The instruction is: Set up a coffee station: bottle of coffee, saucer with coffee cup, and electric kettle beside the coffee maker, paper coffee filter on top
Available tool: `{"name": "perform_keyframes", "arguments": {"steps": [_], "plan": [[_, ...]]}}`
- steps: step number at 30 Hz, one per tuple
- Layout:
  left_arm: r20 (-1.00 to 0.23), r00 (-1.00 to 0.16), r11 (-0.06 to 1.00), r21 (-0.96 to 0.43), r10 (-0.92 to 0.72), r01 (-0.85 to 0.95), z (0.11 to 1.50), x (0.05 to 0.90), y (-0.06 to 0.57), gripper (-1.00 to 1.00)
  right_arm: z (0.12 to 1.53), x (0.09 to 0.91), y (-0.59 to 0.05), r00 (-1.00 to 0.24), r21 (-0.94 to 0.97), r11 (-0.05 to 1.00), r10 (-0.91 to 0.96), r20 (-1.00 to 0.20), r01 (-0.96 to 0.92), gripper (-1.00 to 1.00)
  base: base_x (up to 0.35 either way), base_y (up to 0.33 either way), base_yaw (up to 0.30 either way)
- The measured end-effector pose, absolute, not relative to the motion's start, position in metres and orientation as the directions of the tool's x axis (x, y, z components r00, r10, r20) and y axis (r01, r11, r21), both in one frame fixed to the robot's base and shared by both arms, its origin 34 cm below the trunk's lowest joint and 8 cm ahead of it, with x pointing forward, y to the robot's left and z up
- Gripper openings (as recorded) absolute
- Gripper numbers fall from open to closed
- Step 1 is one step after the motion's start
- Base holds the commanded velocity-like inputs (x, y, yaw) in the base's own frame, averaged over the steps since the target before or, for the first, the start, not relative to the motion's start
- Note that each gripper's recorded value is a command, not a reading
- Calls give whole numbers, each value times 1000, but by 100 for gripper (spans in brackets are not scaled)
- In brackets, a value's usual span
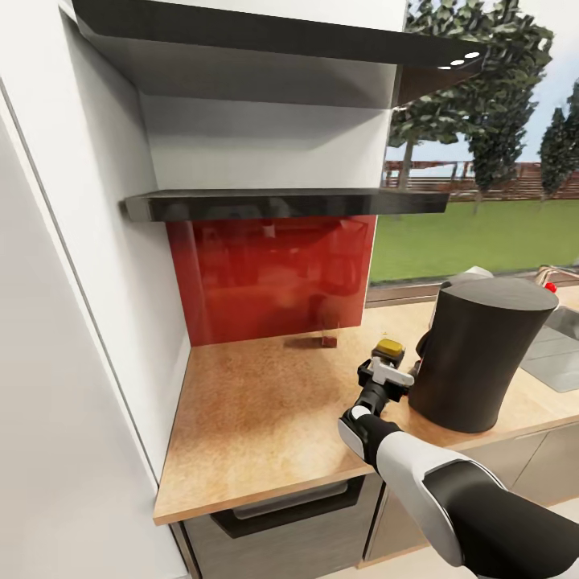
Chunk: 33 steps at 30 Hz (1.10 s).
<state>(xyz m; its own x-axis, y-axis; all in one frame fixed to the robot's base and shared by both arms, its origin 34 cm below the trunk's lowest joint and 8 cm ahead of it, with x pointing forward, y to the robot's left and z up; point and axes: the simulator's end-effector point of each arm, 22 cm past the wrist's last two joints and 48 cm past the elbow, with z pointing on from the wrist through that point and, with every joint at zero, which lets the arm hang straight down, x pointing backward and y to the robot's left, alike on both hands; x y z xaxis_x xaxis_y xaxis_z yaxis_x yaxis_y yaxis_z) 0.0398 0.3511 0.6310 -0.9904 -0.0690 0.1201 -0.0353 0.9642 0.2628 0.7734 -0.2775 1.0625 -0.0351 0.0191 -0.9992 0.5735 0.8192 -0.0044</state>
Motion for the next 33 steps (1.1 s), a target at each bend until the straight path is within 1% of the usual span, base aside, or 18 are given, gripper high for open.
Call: {"name": "perform_keyframes", "arguments": {"steps": [33], "plan": [[117,-991,964,263,-69,-36,631,40,352,100,1061,773,-277,-37,-6,819,19,-999,573,100,0,0,0]]}}
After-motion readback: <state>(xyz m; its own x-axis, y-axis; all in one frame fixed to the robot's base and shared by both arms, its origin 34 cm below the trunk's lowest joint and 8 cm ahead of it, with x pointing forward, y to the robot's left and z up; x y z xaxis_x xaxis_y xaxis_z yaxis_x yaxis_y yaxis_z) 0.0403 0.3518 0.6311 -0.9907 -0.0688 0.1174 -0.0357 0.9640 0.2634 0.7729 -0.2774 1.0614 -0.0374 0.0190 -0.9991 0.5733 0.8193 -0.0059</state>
